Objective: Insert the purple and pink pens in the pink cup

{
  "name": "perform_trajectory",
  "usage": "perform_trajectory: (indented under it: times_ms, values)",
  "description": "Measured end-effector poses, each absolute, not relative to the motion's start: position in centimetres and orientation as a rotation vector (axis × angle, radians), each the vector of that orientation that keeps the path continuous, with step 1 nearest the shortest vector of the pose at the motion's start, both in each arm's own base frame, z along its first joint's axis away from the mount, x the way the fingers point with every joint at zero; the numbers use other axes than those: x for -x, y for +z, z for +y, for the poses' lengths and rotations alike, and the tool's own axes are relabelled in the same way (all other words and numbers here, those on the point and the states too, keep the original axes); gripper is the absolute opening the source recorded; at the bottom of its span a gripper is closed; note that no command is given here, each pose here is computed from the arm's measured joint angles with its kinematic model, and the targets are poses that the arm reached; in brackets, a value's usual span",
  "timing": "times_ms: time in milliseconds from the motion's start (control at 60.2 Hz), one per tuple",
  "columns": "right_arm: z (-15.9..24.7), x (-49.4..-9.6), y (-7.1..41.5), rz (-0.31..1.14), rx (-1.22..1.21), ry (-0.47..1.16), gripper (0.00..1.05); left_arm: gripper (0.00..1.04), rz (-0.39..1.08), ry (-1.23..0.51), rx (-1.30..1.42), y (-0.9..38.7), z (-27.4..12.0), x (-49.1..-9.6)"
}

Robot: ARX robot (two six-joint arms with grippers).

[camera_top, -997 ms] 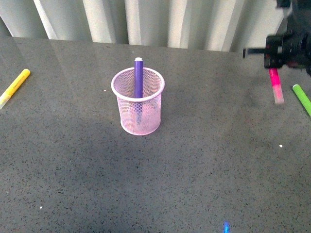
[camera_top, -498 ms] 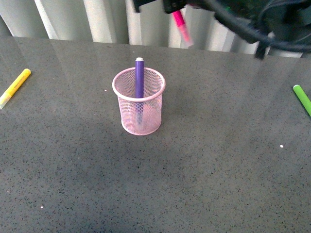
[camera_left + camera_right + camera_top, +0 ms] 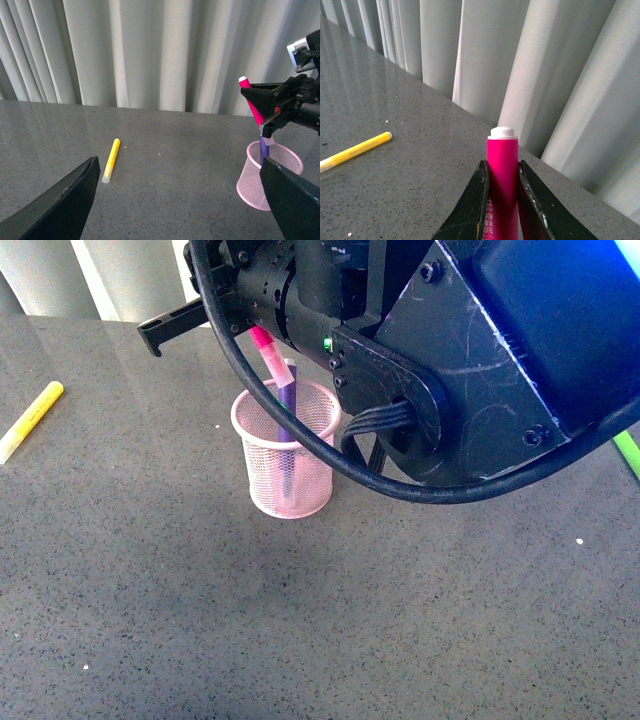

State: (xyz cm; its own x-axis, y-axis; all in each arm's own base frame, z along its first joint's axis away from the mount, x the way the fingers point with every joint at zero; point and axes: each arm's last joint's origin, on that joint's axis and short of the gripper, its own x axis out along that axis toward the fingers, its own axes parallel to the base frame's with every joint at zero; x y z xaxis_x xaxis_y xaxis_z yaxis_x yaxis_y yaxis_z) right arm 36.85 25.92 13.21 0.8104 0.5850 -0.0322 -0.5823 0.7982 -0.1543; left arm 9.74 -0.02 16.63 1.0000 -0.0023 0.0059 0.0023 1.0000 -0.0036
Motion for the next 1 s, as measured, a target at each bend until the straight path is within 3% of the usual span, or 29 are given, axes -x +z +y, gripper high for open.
perform_trajectory:
  times_ms: [764, 997]
  values:
    - [26.3, -34.9, 10.6, 0.056, 0.098, 0.624, 0.12, 0.98, -0.006, -0.002, 0.004, 16.6, 0.0, -9.7]
    - [25.0, -34.5, 10.1, 0.116, 0.089, 0.601, 0.57, 0.98, -0.006, -0.002, 0.004, 16.6, 0.0, -9.7]
